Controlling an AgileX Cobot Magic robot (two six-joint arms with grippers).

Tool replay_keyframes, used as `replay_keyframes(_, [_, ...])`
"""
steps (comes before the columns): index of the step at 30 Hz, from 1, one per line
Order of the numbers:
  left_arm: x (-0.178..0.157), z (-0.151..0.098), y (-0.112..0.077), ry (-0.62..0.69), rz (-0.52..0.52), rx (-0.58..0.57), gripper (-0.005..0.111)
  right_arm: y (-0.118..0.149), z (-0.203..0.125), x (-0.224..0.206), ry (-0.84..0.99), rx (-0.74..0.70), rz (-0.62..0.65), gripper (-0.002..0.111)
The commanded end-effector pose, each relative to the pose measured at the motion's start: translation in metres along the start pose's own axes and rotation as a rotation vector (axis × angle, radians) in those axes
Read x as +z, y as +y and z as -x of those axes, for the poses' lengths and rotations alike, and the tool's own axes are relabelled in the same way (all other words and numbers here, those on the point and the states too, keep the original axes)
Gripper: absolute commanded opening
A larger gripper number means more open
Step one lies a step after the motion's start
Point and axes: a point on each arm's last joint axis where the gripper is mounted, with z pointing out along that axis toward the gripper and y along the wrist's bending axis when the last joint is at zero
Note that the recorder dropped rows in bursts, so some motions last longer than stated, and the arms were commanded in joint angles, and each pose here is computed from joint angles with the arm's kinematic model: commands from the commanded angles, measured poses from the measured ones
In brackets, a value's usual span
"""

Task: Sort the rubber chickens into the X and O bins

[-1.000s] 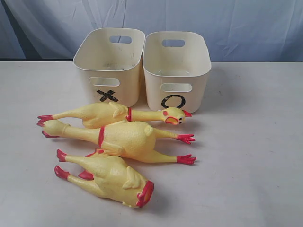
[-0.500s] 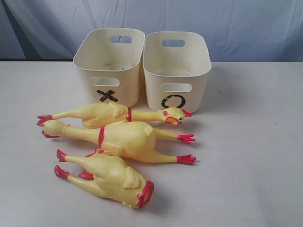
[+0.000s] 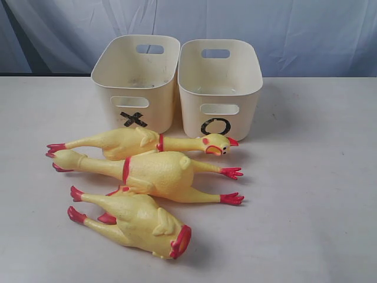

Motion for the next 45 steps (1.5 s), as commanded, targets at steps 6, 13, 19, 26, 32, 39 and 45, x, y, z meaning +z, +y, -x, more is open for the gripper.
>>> replay_keyframes(6, [-0.002, 0.043, -0.046, 0.137, -0.094, 0.239, 0.014, 0.000, 0.001, 0.000, -0.016, -0.001, -0.005, 0.000])
replay_keyframes(13, [0.023, 0.055, -0.088, 0.427, -0.327, 0.549, 0.014, 0.000, 0.001, 0.000, -0.014, -0.001, -0.005, 0.000])
replay_keyframes(19, [0.064, 0.030, -0.088, 0.727, -0.409, 0.592, 0.014, 0.000, 0.001, 0.000, -0.014, -0.001, -0.005, 0.000])
replay_keyframes(26, [0.088, -0.015, -0.083, 0.991, -0.580, 0.805, 0.014, 0.000, 0.001, 0.000, -0.016, -0.001, -0.005, 0.000])
replay_keyframes(32, [0.094, -0.043, -0.087, 1.070, -0.717, 0.971, 0.014, 0.000, 0.001, 0.000, -0.016, -0.001, -0.005, 0.000])
replay_keyframes(39, [0.096, -0.067, -0.085, 1.112, -0.871, 1.336, 0.014, 0.000, 0.001, 0.000, -0.016, -0.001, -0.005, 0.000])
replay_keyframes(45, [0.108, -0.077, -0.086, 1.047, -0.881, 1.396, 0.015, 0.000, 0.001, 0.000, -0.014, -0.001, -0.005, 0.000])
